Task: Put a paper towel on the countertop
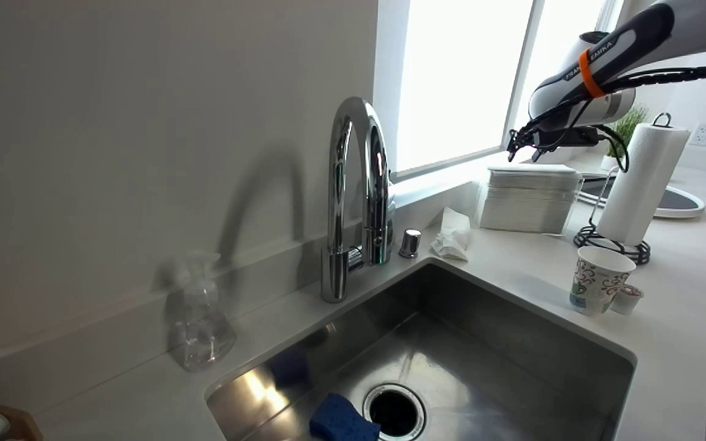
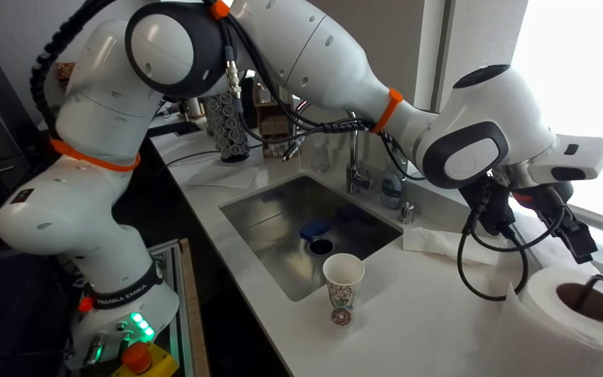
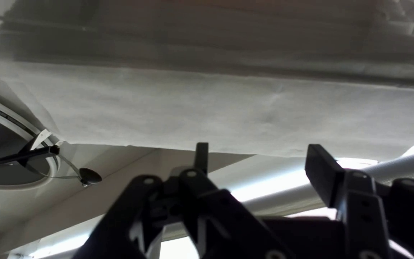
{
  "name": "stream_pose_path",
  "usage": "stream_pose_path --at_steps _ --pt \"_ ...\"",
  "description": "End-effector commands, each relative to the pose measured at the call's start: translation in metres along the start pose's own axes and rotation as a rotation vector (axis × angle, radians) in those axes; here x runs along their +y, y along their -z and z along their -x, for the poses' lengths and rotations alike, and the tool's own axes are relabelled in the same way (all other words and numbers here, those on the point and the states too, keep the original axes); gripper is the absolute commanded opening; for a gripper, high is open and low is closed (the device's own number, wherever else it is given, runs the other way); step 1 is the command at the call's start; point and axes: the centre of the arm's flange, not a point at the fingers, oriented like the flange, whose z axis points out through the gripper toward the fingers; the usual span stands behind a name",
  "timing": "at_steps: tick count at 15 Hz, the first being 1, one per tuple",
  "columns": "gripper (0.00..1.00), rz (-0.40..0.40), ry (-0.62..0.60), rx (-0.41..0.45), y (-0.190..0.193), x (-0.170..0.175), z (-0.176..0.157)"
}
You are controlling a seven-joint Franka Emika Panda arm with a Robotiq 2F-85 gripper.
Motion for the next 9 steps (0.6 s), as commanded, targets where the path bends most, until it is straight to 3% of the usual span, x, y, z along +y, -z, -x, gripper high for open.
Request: stream_pose_path --at_steps 1,9 --pt "0.65 -0.008 -0.032 0.003 -0.0096 -0.0002 0.0001" --pt "0.49 -0.007 -0.043 -0.008 -0.0143 0.0012 0.0028"
